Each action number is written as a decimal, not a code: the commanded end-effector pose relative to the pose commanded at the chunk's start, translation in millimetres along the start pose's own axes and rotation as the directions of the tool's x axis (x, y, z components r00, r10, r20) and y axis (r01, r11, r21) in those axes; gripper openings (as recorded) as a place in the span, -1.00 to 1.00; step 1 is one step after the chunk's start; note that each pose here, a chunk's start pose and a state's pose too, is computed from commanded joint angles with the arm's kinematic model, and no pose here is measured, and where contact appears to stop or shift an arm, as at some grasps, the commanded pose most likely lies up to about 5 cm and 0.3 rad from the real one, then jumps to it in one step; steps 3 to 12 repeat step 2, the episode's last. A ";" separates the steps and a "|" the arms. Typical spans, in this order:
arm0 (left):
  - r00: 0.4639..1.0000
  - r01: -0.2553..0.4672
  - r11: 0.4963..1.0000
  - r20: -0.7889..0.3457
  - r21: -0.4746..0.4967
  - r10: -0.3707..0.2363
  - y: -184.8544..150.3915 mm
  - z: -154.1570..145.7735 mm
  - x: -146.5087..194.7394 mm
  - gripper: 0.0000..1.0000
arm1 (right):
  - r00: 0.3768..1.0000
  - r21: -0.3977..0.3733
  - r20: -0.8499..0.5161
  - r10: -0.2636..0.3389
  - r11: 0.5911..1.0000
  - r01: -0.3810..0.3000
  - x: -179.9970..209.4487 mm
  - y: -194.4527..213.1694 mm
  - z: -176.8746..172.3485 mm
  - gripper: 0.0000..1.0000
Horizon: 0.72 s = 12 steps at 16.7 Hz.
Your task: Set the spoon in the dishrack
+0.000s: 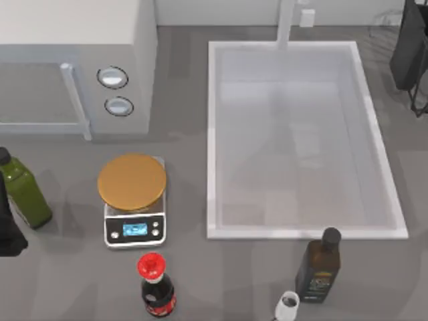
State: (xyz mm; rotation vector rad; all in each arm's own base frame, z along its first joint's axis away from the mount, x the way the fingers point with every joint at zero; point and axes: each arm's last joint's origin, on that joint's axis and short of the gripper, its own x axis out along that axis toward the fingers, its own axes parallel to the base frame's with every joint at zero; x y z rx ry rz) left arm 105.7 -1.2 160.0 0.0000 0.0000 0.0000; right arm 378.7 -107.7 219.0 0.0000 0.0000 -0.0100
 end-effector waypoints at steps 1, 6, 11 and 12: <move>1.000 0.000 1.000 0.000 0.000 0.000 0.0 0.0 0.0 1.00 | 1.000 0.000 0.000 0.000 1.000 0.000 0.0 0.0 0.0 1.00; 1.000 0.000 1.000 0.000 0.000 0.000 0.0 0.0 0.0 1.00 | 1.000 0.000 0.000 0.000 1.000 0.000 0.0 0.0 0.0 1.00; 1.000 0.000 1.000 0.000 0.000 0.000 0.0 0.0 0.0 1.00 | 1.000 0.000 0.000 0.000 1.000 0.000 0.0 0.0 0.0 1.00; 1.000 0.000 1.000 0.000 0.000 0.000 0.0 0.0 0.0 1.00 | 1.000 0.000 0.000 0.000 1.000 0.000 0.0 0.0 0.0 1.00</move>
